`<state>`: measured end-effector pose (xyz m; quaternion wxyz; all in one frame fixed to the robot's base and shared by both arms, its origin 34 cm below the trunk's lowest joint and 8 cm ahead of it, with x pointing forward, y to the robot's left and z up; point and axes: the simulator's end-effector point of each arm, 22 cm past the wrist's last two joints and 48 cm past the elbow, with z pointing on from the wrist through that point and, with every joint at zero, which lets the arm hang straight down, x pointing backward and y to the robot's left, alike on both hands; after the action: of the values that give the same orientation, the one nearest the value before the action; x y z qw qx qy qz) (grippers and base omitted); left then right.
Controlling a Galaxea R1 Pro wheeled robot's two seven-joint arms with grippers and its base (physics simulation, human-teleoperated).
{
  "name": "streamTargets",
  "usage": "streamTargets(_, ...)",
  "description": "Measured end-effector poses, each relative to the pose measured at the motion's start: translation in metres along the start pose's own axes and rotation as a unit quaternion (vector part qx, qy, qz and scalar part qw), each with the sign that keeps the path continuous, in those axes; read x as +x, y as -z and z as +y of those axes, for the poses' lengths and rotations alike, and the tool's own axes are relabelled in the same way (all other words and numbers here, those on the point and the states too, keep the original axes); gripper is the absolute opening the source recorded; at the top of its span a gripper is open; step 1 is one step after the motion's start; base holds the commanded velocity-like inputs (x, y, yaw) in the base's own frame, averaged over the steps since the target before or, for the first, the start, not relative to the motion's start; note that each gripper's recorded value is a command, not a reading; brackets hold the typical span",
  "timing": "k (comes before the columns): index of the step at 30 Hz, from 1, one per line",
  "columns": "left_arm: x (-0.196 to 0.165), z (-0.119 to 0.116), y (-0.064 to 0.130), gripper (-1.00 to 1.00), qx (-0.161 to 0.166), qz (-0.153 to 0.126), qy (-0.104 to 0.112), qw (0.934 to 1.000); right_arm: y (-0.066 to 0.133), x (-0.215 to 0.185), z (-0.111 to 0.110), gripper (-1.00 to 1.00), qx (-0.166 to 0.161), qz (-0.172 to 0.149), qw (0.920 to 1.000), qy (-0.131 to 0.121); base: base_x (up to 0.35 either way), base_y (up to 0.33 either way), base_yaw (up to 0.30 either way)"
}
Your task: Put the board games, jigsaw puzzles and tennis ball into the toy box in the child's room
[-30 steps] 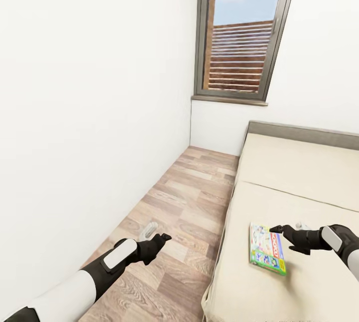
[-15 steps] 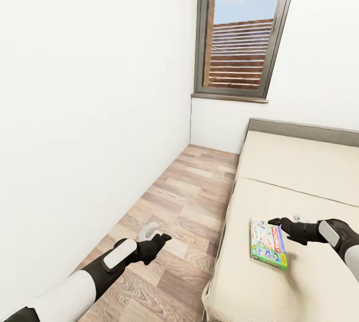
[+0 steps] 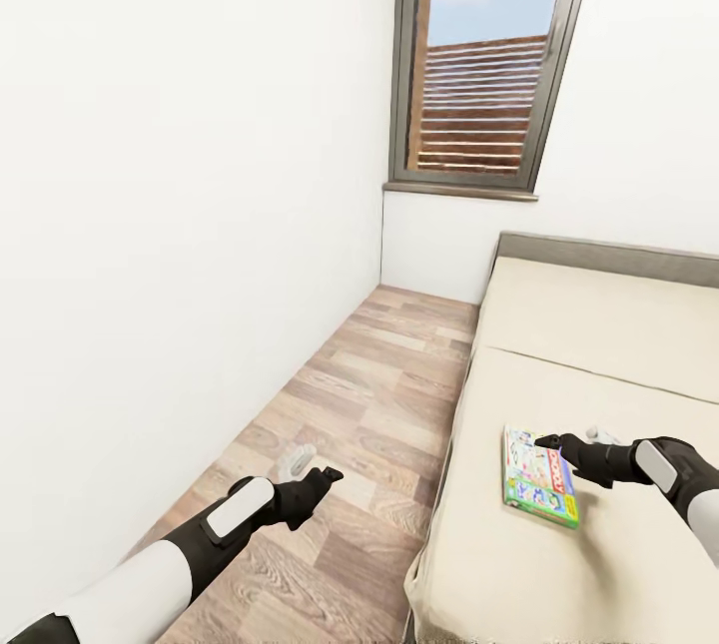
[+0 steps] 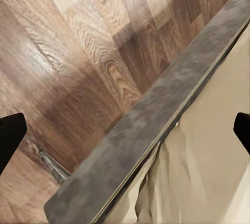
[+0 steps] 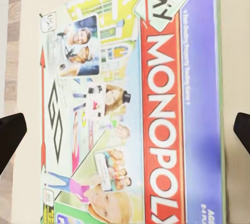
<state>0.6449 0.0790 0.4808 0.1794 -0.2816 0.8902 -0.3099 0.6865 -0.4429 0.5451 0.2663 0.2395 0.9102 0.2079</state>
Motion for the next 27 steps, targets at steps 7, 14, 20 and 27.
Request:
streamTargets(7,0.005,0.011,-0.01,1.0,0.0,0.0,0.0,1.0,-0.01,0.008,-0.008,1.0,-0.001,0.0,1.0,0.0,0.0,0.0,0.0)
streamTargets(14,0.006,0.012,-0.012,1.0,0.009,0.0,-0.001,1.0,-0.012,0.01,-0.011,1.0,-0.001,-0.001,1.0,0.0,0.0,0.0,0.01)
streamTargets(20,0.007,0.011,-0.012,1.0,0.01,0.0,-0.002,0.9999,-0.011,0.009,-0.011,1.0,-0.002,-0.002,1.0,0.0,0.0,0.0,0.164)
streamTargets(27,0.006,0.009,-0.01,1.0,0.012,-0.001,-0.003,0.9999,-0.009,0.008,-0.009,1.0,-0.005,-0.003,1.0,0.001,0.0,0.0,0.25)
